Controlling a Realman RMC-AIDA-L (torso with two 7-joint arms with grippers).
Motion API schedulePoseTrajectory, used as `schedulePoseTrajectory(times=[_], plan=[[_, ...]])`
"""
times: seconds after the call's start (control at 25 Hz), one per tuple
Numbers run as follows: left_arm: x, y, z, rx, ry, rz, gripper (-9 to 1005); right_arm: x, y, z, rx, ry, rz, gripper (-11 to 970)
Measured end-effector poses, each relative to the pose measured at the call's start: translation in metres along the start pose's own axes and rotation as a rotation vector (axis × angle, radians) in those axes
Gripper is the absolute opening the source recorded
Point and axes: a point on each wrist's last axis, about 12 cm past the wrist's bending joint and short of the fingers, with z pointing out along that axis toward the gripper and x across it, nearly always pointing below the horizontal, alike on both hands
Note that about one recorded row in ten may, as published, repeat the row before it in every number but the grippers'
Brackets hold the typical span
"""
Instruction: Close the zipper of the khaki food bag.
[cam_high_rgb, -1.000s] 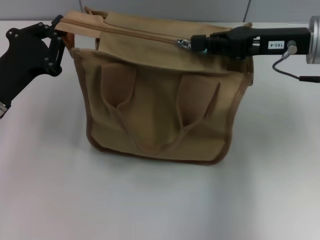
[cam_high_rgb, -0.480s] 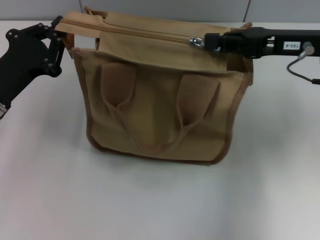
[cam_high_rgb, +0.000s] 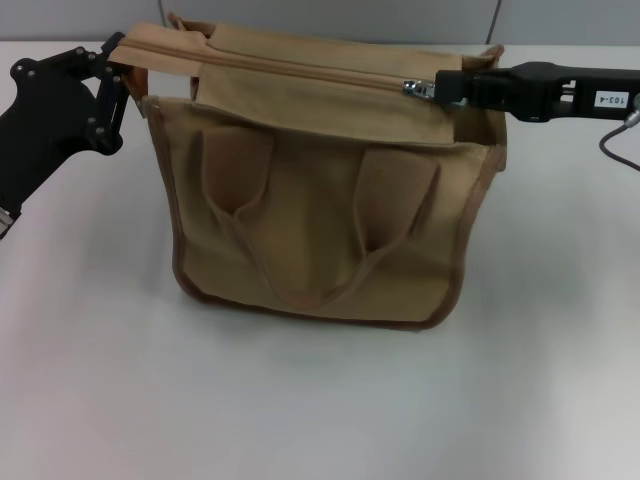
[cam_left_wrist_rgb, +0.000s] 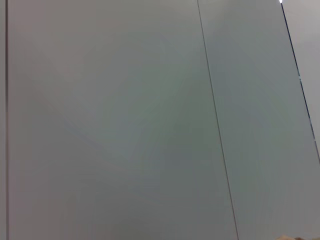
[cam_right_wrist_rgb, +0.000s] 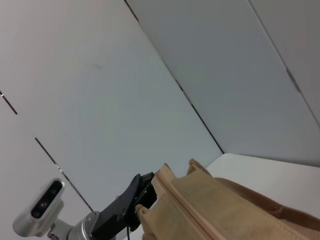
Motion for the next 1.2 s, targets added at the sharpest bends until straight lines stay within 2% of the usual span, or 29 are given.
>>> schedulePoseTrajectory(times=[1.2], plan=[[0.001,-0.001,0.0,0.001,0.002,0.0,20,0.012,-0.003,-0.025,0.037,-0.045,0.03,2]])
